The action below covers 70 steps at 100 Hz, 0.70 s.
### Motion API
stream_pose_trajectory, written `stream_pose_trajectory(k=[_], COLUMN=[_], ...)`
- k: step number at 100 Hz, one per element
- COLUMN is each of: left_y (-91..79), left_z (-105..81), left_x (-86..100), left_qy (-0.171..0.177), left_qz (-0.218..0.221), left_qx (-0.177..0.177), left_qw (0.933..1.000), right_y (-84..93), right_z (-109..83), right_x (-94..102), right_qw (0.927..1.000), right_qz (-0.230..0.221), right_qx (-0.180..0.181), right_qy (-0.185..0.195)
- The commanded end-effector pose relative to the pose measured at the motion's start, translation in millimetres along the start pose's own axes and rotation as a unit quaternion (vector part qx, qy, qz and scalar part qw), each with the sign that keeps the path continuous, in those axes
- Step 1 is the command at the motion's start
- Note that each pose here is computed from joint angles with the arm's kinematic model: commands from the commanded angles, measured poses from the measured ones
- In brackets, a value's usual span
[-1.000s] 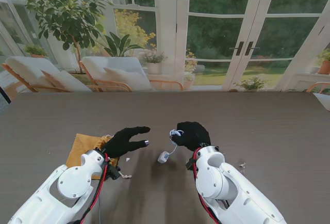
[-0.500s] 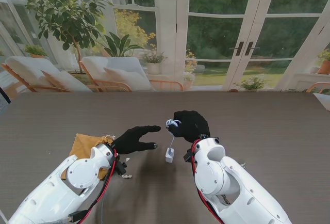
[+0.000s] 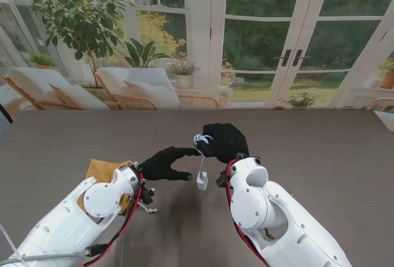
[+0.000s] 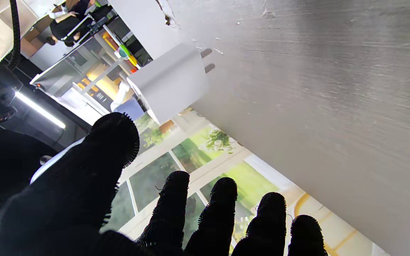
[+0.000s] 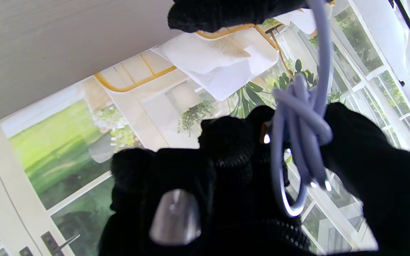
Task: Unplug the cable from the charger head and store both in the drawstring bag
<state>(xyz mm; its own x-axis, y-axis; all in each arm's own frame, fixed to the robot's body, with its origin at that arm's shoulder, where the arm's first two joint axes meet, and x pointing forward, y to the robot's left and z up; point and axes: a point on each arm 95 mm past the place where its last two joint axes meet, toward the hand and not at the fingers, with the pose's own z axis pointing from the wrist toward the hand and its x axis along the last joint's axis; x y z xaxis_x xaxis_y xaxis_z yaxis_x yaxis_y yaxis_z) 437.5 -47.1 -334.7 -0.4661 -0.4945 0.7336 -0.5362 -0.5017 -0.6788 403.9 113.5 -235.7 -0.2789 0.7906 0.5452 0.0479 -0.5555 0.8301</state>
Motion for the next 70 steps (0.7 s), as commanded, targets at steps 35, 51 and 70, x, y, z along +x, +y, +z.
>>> stream_pose_trajectory(k=[35, 51, 70], left_y=[3.0, 3.4, 4.6], left_z=[7.2, 11.0, 17.0], left_x=[5.2, 7.4, 8.2], left_qy=[0.011, 0.018, 0.029], left_qz=[0.014, 0.014, 0.008], left_qx=[-0.027, -0.036, -0.034], left_qw=[0.9995, 0.9991, 0.999], right_y=[11.0, 11.5, 10.8], right_z=[7.1, 8.7, 9.9], right_x=[19.7, 21.9, 23.7], right_qw=[0.9999, 0.9998, 0.9998], right_qz=[-0.007, -0.013, -0.01], right_qx=[-0.007, -0.008, -0.009], right_qy=[0.012, 0.015, 0.014])
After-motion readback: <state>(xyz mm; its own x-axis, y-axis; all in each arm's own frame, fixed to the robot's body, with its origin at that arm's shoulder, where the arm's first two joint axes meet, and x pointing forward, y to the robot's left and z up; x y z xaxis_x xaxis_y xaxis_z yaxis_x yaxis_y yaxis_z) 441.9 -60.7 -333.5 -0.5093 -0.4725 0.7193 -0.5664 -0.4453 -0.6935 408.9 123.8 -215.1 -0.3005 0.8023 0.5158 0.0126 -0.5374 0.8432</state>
